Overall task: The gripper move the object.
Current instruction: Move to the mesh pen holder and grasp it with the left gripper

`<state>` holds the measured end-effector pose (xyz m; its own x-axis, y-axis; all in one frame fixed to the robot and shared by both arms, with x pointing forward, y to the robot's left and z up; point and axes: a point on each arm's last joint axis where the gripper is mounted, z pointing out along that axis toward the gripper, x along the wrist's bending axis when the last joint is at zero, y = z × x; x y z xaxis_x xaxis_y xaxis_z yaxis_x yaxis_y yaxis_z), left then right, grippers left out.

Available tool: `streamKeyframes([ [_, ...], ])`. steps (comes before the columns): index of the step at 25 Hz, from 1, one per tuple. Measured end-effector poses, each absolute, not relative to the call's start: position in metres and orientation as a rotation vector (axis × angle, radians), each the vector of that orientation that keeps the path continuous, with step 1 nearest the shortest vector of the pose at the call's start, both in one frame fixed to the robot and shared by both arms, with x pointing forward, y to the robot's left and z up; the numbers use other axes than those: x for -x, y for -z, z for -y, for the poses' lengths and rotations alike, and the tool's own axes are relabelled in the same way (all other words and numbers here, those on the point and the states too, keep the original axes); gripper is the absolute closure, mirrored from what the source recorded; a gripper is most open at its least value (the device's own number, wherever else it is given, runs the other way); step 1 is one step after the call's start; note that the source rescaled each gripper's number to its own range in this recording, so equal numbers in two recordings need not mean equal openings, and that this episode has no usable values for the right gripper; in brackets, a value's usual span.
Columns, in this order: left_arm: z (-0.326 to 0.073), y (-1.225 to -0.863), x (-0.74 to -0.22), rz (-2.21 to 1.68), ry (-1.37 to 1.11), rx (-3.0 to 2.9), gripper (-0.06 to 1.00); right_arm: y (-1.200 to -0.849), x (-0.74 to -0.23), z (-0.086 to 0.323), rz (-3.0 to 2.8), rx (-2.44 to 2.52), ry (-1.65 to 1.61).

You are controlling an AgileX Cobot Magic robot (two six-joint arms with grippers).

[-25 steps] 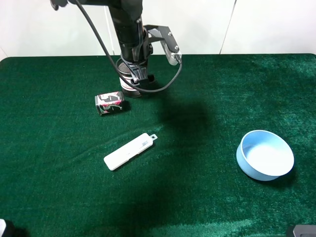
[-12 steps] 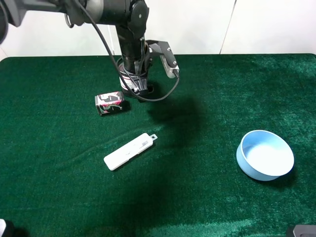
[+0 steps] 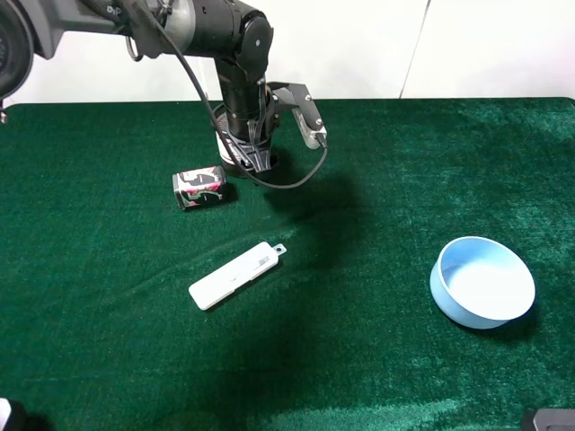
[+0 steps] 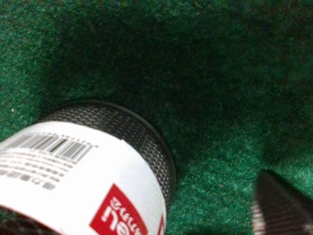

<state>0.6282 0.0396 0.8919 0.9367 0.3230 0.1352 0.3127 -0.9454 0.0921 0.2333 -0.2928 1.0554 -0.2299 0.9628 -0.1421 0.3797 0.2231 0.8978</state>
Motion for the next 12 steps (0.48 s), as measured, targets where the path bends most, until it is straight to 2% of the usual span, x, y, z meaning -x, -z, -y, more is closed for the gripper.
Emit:
streamKeyframes([
  [5,-0.0396,-0.8919,-0.6282,-0.497,-0.229,-3.023,0.65,-1.0554,-0.2333,0.2928,-1.746,-1.254,-0.981],
  [8,-0.0396,-0.8919,-0.6282,-0.497,-0.229,-3.023,0.76,-1.0554,-0.2333,0.2928,-1.746,-1.254,-0.981],
  [12,-0.0396,-0.8919,-0.6282,-0.497,-0.229,-3.023,0.86,-1.0554,-0.2333,0.2928,-1.746,-1.254,-0.981],
])
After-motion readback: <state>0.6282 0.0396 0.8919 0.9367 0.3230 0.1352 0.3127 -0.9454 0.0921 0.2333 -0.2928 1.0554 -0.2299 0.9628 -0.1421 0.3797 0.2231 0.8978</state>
